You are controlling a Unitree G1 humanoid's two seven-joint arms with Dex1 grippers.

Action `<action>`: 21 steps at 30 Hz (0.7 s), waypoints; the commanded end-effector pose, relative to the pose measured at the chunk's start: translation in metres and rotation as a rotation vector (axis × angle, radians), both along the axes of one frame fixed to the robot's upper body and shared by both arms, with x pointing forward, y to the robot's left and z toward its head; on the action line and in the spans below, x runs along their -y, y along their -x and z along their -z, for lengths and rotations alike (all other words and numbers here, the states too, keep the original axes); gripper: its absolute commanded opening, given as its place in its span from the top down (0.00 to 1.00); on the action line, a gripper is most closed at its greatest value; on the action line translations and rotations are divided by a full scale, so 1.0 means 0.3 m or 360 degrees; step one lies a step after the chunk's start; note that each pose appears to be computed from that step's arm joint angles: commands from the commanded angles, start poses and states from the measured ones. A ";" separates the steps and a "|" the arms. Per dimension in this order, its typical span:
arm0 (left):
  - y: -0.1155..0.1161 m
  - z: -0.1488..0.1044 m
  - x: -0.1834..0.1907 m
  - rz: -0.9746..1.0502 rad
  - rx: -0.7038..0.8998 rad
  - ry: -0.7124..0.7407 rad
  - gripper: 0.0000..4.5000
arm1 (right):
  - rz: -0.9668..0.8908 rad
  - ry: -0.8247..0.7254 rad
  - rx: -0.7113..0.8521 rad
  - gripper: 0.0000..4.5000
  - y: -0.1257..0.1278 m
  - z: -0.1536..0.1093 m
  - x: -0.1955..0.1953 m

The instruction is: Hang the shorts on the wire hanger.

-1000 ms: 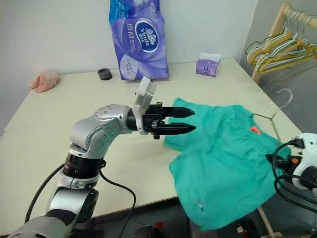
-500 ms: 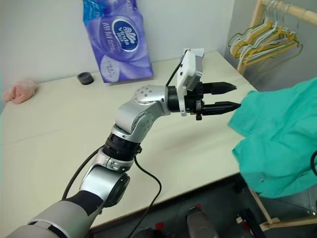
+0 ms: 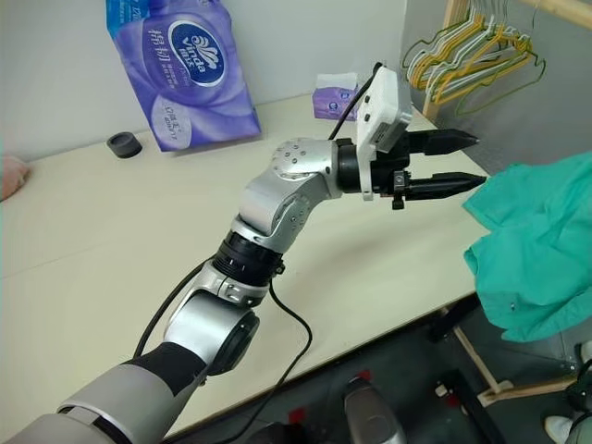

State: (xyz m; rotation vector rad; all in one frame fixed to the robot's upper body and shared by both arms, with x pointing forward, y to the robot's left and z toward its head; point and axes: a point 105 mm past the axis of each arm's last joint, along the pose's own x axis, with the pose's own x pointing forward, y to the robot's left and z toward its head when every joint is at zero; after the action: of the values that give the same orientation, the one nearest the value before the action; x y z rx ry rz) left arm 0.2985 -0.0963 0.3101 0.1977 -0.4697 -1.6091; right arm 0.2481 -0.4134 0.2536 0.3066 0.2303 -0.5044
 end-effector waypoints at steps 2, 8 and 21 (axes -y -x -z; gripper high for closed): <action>0.024 -0.094 0.013 0.0043 0.0087 0.0121 0.40 | -0.0003 -0.0037 0.0047 1.00 -0.008 -0.033 0.002; 0.045 -0.188 0.069 0.0181 0.0004 0.0197 0.40 | -0.0040 -0.0068 0.0050 1.00 -0.031 -0.015 -0.024; 0.039 -0.169 0.103 0.0232 0.0084 0.0099 0.39 | -0.0015 -0.0110 0.0175 0.68 -0.043 -0.043 -0.051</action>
State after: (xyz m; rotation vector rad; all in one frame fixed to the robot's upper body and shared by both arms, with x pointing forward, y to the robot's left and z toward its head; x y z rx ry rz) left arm 0.2970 -0.1240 0.3493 0.1310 -0.5264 -1.7115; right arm 0.2670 -0.3988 0.2478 0.4178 0.2160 -0.4644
